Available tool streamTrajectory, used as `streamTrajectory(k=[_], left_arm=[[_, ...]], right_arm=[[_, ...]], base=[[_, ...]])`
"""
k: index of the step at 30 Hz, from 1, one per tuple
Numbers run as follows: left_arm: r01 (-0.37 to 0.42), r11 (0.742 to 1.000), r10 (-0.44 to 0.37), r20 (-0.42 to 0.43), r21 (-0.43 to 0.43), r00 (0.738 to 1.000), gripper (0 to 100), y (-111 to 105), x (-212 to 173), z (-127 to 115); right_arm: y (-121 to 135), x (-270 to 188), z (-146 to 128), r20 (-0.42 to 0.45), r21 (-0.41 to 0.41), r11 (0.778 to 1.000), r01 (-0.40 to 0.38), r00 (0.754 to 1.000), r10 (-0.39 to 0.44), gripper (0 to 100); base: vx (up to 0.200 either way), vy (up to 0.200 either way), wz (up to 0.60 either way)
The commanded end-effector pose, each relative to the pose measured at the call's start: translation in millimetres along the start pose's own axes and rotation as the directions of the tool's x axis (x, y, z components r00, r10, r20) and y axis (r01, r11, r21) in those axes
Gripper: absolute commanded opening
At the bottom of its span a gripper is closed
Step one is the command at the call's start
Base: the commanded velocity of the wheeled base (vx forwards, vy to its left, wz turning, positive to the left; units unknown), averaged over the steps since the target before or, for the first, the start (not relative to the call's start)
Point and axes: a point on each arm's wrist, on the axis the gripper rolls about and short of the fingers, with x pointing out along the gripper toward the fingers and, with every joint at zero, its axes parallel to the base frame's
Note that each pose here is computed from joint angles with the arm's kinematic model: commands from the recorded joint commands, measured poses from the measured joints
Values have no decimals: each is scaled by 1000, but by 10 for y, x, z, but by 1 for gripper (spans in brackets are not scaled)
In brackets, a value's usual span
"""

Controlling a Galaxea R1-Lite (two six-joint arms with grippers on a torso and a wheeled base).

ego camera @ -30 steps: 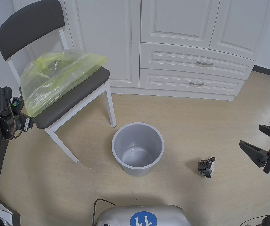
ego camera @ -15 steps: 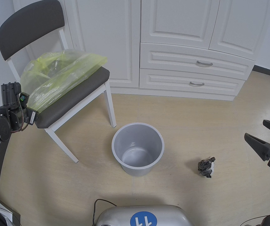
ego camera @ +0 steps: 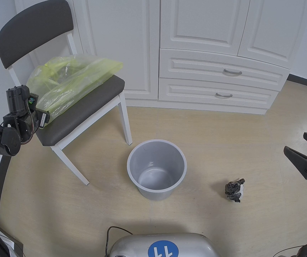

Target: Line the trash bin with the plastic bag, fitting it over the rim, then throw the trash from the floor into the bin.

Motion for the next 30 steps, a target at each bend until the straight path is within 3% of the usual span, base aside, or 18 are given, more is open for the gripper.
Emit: streamTrajectory(k=[1,8,9,23,30], left_arm=[[0,1000,0,13,-2,1000,100,-14,5,25],[5,1000,-5,23,-3,1000,100,-20,10,23],[7,1000,-7,24,-1,1000,0,-20,10,23],[44,999,-44,42,-9,998,0,-149,-86,38],[64,997,-55,178,-47,983,0,-222,-324,-1]], right_arm=[[-4,-12,10,7,2,1000,0,1000,0,100],[-9,-29,16,14,5,1000,0,1000,0,100],[-10,-33,17,16,5,1000,0,1000,0,100],[-12,-23,-6,4,3,1000,0,1000,0,100],[-41,-106,5,33,10,1000,2,999,-2,100]], base=[[0,0,0],[0,0,0],[0,0,0],[0,0,0],[0,0,0]])
